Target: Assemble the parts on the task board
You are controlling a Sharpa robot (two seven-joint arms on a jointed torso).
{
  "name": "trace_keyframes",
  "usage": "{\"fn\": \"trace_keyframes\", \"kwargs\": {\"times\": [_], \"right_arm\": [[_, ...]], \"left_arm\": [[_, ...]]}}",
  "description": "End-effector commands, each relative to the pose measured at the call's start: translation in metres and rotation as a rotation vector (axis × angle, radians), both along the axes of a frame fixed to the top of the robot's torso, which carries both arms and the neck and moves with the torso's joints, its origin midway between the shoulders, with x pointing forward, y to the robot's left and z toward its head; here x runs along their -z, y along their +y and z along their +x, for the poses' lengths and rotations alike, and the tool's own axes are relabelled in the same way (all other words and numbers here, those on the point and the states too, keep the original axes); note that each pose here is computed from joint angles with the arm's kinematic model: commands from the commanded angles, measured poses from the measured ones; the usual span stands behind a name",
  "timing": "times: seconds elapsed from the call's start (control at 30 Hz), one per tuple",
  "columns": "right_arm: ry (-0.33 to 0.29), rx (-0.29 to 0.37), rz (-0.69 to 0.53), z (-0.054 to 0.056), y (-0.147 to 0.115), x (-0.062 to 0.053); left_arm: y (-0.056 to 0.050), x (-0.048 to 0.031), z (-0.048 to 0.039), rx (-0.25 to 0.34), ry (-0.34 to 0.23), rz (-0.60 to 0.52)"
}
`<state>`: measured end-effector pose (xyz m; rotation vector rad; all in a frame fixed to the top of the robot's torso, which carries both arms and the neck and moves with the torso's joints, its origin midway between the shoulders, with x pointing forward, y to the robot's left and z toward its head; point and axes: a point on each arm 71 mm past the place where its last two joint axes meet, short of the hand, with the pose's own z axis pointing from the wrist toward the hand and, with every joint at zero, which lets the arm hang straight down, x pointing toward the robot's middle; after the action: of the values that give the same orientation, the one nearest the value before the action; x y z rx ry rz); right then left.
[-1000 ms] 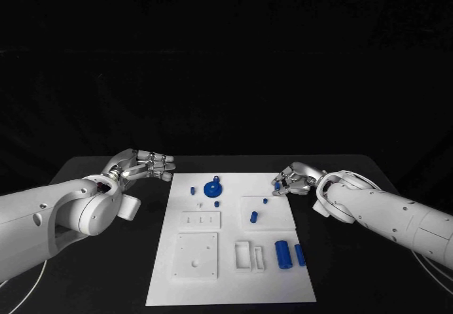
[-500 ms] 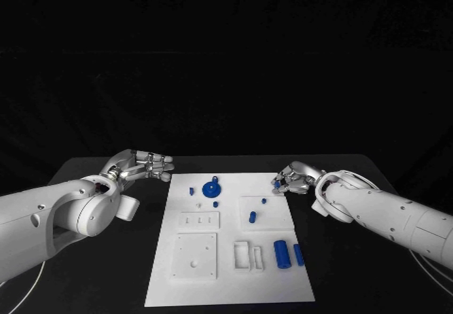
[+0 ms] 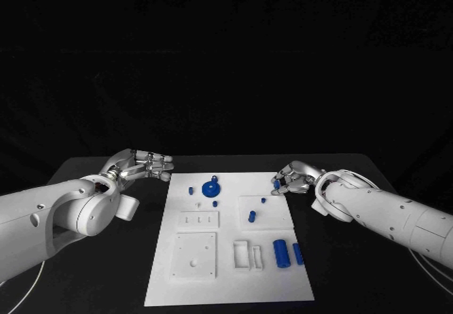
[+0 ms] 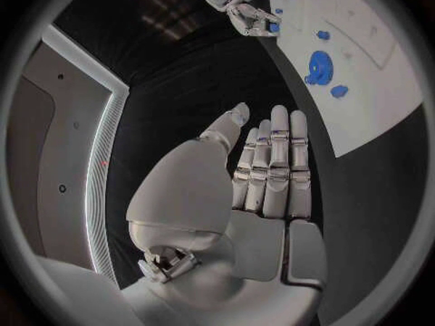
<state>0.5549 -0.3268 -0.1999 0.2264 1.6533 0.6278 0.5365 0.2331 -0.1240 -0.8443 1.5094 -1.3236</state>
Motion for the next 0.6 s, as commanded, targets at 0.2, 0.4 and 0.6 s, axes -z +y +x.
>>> {"fn": "trace_keyframes", "kwargs": {"times": [0.2,0.4,0.6], "right_arm": [[0.007,-0.008,-0.002,-0.001,-0.0008,0.0014],[0.018,-0.007,0.006,-0.0011,-0.0027,0.0027],[0.023,-0.007,0.008,-0.0013,-0.0037,0.0035]], "left_arm": [[-0.0022,-0.0007,-0.0005,0.017,-0.003,-0.003],[-0.0021,-0.0007,-0.0004,0.016,-0.003,-0.003],[-0.0018,-0.0007,-0.0003,0.016,-0.003,-0.003]]}}
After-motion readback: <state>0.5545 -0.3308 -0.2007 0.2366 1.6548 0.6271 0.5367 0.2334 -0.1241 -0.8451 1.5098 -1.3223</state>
